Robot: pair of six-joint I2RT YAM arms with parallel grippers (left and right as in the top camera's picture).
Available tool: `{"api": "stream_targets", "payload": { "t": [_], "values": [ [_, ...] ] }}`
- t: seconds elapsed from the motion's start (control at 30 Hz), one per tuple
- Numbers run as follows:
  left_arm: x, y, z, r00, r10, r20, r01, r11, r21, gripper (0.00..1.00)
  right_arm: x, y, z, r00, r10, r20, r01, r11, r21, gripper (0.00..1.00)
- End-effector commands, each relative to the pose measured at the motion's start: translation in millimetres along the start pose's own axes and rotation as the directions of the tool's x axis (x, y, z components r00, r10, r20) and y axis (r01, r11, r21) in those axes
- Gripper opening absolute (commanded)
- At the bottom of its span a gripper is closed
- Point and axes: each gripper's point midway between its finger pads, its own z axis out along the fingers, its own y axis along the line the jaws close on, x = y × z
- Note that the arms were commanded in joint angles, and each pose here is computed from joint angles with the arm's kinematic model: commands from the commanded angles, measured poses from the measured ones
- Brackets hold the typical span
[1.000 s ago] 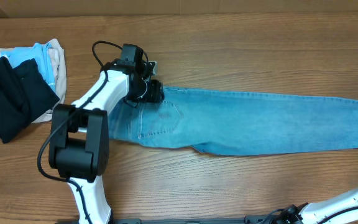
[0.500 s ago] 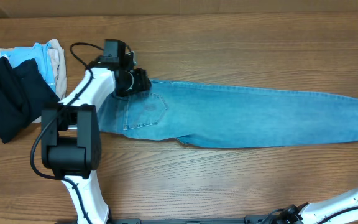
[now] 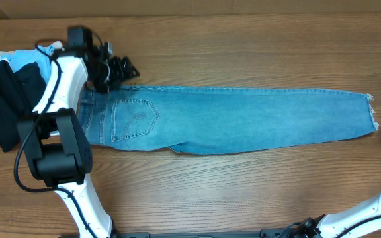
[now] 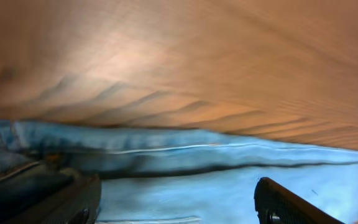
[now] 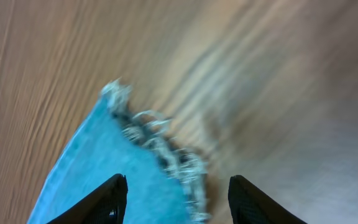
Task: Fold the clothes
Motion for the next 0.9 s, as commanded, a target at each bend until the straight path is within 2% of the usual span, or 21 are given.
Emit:
{"api": "stream_targets", "payload": {
  "t": [0.0,0.37,0.67,0.77,0.87],
  "values": [
    [-12,-31,-23,0.998,0.057,0.027,-0.058,0.997,0.041,0.81,11,17,19,0.991,-0.123,-0.056,0.12,0.991,-0.052,0.57],
    [17,-21,-26,0.996,0.012,-0.086,-0.014,0.999,-0.03,0.8,29,0,58,0.982,-0.129,-0.138,0.13,0.992,-0.001,0.58],
    [21,-20,-26,0.995,0.012,-0.1,-0.016,0.999,-0.036,0.8,43,-5,73,0.975,-0.111,-0.195,0.111,0.994,-0.012,0.57],
    [21,-20,-26,0.995,0.013,-0.1,-0.016,0.999,-0.036,0.8,49,16,74,0.966,-0.157,-0.205,0.13,0.982,-0.138,0.44],
    [21,-21,-25,0.995,0.014,-0.101,-0.017,0.999,-0.035,0.8,50,32,72,0.962,-0.187,-0.198,0.142,0.965,-0.222,0.25]
  ]
}}
